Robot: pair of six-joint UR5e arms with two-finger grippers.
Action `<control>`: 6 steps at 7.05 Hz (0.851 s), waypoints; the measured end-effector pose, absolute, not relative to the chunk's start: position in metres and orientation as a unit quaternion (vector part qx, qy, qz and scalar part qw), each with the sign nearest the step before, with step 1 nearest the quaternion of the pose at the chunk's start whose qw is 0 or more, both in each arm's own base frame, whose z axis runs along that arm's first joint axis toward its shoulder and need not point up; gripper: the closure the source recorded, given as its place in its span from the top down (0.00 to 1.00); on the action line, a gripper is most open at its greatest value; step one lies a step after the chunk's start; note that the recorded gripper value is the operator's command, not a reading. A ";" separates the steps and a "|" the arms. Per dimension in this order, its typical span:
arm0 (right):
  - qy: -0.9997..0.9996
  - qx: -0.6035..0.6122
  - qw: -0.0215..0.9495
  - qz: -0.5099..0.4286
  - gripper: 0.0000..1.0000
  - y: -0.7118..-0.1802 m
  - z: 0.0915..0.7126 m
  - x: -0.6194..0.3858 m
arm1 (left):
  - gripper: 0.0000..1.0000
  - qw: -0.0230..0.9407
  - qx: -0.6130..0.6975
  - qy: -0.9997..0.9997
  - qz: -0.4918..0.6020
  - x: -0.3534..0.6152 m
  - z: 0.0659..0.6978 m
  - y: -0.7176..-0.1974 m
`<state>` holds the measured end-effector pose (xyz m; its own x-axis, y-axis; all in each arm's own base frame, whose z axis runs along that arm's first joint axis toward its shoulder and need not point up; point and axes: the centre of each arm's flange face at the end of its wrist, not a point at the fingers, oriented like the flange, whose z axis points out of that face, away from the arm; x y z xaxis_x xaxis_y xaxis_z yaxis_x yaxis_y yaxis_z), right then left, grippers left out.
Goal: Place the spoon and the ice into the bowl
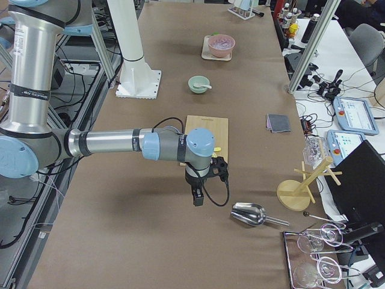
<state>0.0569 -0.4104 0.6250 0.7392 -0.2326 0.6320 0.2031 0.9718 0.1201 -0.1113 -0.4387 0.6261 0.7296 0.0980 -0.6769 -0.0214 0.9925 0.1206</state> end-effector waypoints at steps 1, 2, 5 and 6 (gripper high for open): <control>-0.344 0.021 0.931 -0.117 1.00 -0.410 0.625 0.057 | 0.98 0.928 0.053 0.367 0.033 -0.111 0.625 -0.439; -0.345 0.022 0.931 -0.118 1.00 -0.410 0.626 0.056 | 0.98 0.928 0.053 0.367 0.034 -0.111 0.626 -0.439; -0.350 0.022 0.929 -0.119 1.00 -0.410 0.625 0.055 | 0.98 0.928 0.055 0.367 0.036 -0.110 0.629 -0.438; -0.355 0.023 0.927 -0.119 1.00 -0.410 0.624 0.054 | 0.98 0.928 0.055 0.367 0.036 -0.110 0.629 -0.438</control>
